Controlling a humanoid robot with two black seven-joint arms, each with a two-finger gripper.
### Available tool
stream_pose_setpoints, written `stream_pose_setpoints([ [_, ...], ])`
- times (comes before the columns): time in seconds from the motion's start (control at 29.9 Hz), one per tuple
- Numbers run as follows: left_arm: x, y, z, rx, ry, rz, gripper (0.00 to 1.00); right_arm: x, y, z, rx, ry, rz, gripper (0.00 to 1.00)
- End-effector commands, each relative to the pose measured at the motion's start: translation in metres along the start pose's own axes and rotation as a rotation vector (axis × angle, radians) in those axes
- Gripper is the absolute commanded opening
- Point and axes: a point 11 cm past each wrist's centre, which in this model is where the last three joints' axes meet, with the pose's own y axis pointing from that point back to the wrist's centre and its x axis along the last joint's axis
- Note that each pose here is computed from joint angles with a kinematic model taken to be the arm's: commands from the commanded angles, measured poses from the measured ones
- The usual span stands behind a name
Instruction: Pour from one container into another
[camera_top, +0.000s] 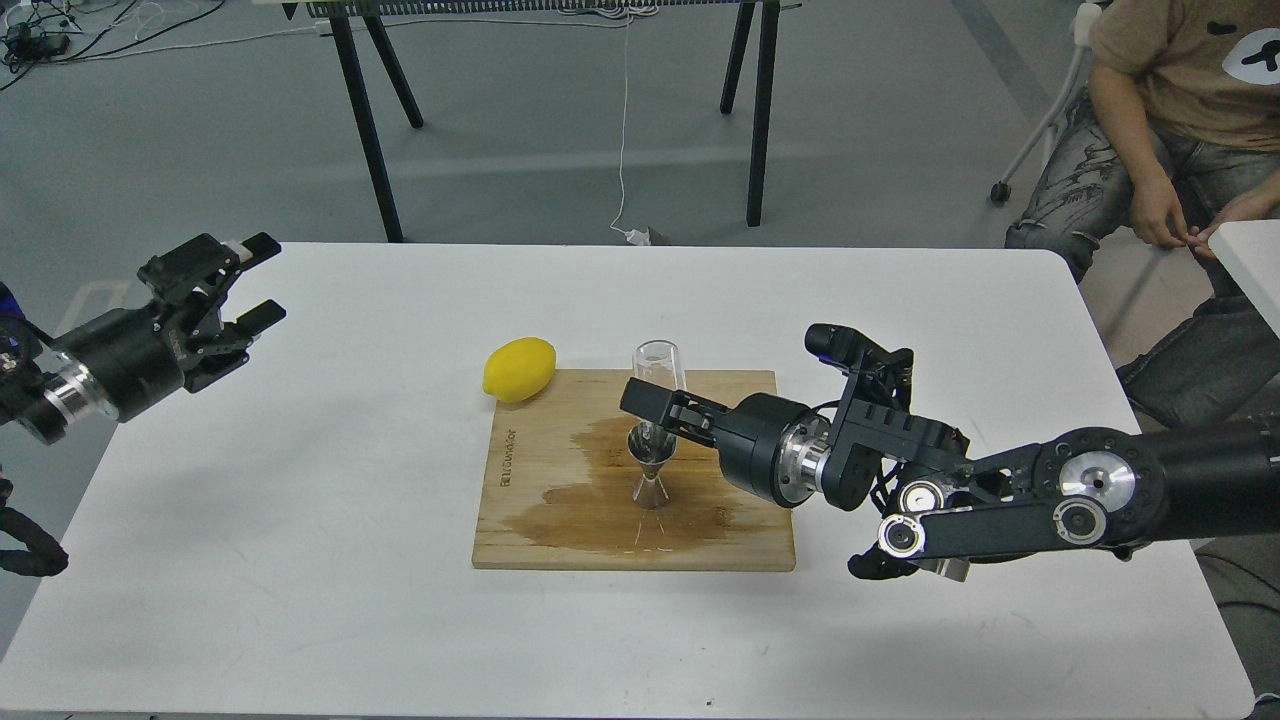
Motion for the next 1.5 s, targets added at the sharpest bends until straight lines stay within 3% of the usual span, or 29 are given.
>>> stream_pose_setpoints([
  [0.0,0.0,0.0,0.0,0.0,0.0,0.0,0.94,0.0,0.001,0.002,0.001,0.028,-0.003,0.48],
  [0.33,0.0,0.0,0.0,0.0,0.0,0.0,0.94,0.018,0.0,-0.004,-0.018,-0.077,0.045,0.48],
  [0.6,0.0,0.0,0.0,0.0,0.0,0.0,0.94,0.087,0.001,-0.047,0.051,-0.899,0.179,0.49],
  [0.74,0.0,0.0,0.0,0.001,0.0,-0.001,0.94,0.129,0.012,-0.042,0.123,-1.303,0.242,0.49],
  [0.9,-0.001,0.0,-0.002,0.003,0.001,-0.003,0.94,0.19,0.046,0.014,0.252,-1.817,0.4,0.49],
  [1.07,-0.002,0.001,-0.004,0.007,0.004,-0.003,0.94,0.217,0.09,0.093,0.369,-2.18,0.584,0.49],
  [1.24,-0.003,0.001,-0.006,0.01,0.008,-0.004,0.94,0.204,0.125,0.162,0.397,-2.385,0.742,0.5],
  [1.47,-0.008,-0.002,-0.007,0.006,0.017,-0.012,0.94,0.148,0.14,0.235,0.284,-2.513,0.914,0.5],
])
